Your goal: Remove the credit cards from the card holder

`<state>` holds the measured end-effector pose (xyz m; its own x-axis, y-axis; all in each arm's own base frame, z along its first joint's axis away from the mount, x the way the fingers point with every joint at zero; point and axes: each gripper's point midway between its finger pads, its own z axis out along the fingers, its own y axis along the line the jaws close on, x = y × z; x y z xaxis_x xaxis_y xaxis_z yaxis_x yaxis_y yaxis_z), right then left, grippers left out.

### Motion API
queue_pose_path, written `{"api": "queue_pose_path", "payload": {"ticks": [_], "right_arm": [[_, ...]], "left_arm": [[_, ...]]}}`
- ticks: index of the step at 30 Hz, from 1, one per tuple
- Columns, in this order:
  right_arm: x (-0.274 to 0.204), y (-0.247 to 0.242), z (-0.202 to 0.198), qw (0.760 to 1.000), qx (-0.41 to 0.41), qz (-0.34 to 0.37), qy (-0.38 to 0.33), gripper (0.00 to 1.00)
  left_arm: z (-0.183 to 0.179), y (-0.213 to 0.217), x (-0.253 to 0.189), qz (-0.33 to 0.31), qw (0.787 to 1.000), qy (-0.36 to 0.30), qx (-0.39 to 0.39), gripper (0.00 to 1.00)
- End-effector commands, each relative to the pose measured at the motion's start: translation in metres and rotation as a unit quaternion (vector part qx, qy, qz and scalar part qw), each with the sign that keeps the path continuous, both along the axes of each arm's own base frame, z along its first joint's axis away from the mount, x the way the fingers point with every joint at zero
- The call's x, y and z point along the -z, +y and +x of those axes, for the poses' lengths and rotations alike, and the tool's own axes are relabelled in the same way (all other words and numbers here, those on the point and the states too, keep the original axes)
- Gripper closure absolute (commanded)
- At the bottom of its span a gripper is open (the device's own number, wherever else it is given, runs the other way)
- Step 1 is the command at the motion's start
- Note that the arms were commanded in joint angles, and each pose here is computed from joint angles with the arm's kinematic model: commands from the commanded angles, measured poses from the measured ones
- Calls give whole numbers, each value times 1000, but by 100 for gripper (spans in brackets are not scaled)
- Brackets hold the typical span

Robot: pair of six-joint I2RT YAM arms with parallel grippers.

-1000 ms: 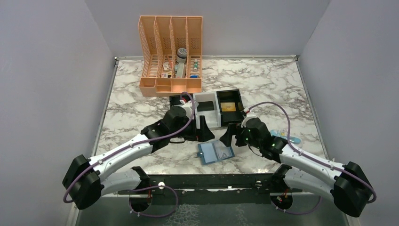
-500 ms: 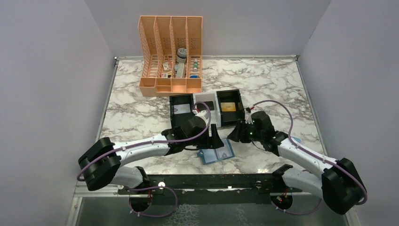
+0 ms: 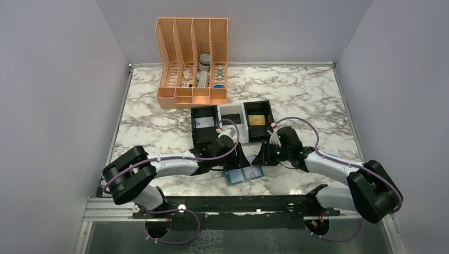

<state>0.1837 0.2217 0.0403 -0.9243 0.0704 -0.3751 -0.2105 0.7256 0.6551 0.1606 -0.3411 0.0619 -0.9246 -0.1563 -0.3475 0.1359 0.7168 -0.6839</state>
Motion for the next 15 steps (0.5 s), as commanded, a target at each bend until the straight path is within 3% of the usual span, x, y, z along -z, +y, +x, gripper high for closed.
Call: {"api": "queue_pose_path", "payload": {"ticks": [1,10,15], "right_arm": [[9,1,-8,1000,-21,7,5,73],[34,-11,-22,999,-6,-13,33,73],[37,-12,-26,999,-5,-11,40,74]], "left_arm": [[-3,-9,7,-20,1000,14,6,50],[-8,13,30,22,999,30,-19,57],[-8,14,33,3,999,41,-35,62]]}}
